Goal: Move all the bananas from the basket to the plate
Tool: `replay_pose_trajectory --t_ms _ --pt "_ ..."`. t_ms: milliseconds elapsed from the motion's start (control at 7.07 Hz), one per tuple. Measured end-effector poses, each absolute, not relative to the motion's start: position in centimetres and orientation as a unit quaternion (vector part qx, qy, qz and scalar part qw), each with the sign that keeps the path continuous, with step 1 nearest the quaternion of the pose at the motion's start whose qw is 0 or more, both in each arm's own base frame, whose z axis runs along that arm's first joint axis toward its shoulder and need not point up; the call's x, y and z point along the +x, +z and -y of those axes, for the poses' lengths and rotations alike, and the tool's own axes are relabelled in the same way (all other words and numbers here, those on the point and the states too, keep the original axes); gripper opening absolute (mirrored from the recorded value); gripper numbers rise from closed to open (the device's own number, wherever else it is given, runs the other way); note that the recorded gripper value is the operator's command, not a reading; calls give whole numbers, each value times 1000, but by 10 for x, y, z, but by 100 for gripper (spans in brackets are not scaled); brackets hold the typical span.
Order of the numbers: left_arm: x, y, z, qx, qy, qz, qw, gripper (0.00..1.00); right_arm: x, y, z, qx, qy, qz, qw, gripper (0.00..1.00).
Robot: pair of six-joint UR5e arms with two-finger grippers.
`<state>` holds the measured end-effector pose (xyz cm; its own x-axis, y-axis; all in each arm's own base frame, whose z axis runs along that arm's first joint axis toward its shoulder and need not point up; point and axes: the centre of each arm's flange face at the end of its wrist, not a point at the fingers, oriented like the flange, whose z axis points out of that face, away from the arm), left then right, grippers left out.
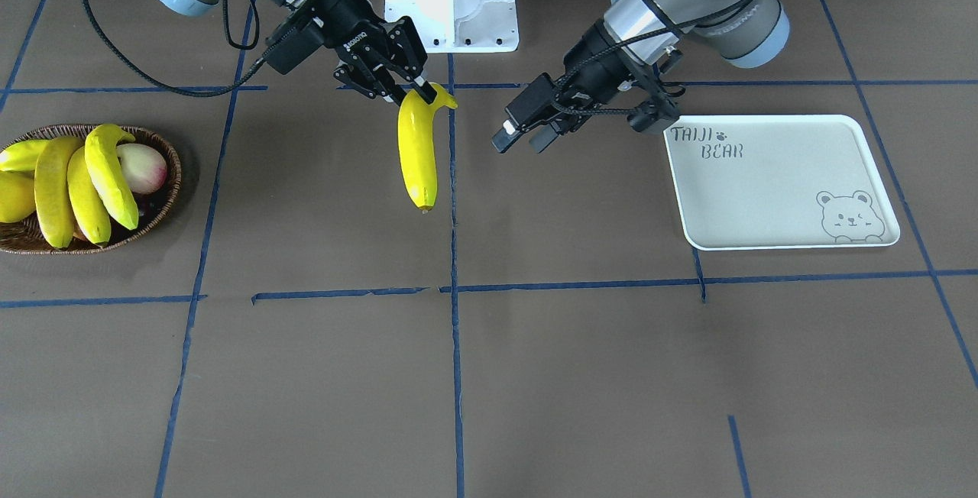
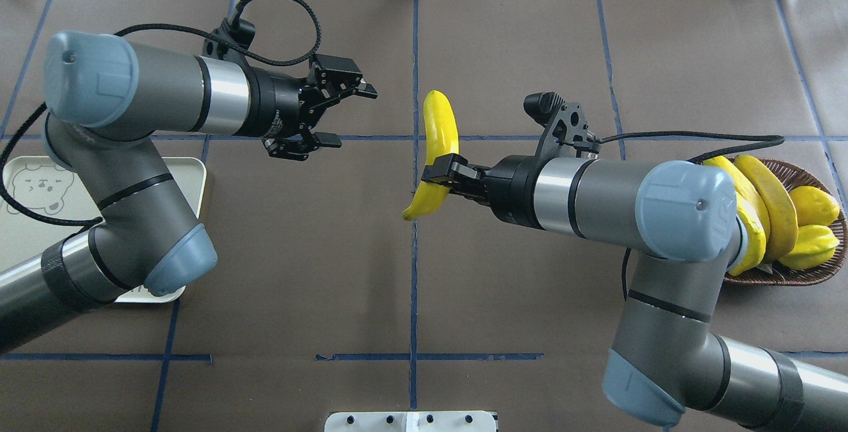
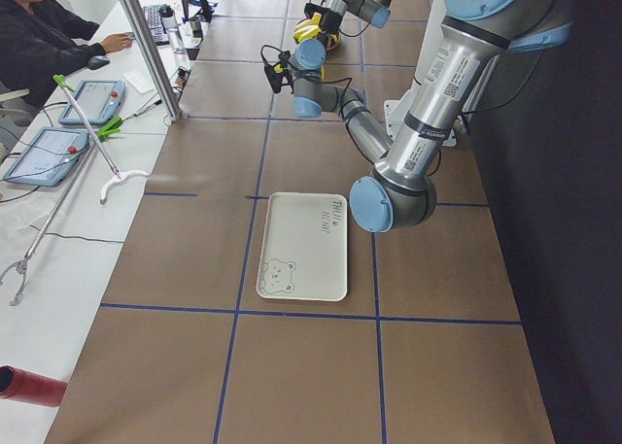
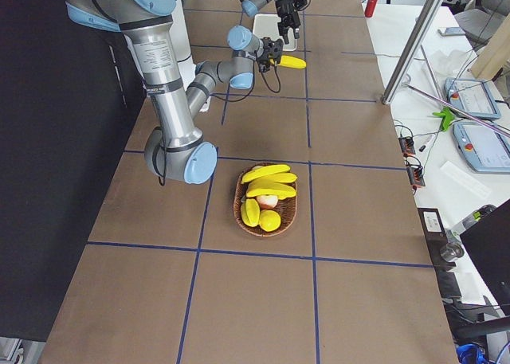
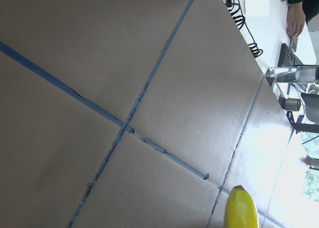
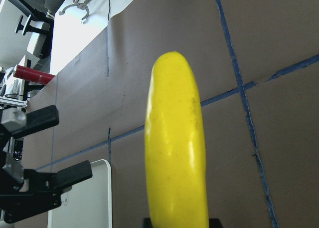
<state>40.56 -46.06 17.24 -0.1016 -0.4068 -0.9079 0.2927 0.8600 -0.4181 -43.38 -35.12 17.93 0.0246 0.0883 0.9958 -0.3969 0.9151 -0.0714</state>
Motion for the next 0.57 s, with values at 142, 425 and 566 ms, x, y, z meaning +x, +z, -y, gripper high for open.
replay_pose_trajectory --t_ms 142,425,566 --pt "420 162 459 -45 -258 -697 668 99 -442 177 341 117 172 679 704 3" --pt "442 151 457 -52 -249 -698 669 99 -455 166 327 119 172 685 698 3" --pt "448 150 458 -54 -248 -697 671 97 -460 164 321 120 173 686 697 3"
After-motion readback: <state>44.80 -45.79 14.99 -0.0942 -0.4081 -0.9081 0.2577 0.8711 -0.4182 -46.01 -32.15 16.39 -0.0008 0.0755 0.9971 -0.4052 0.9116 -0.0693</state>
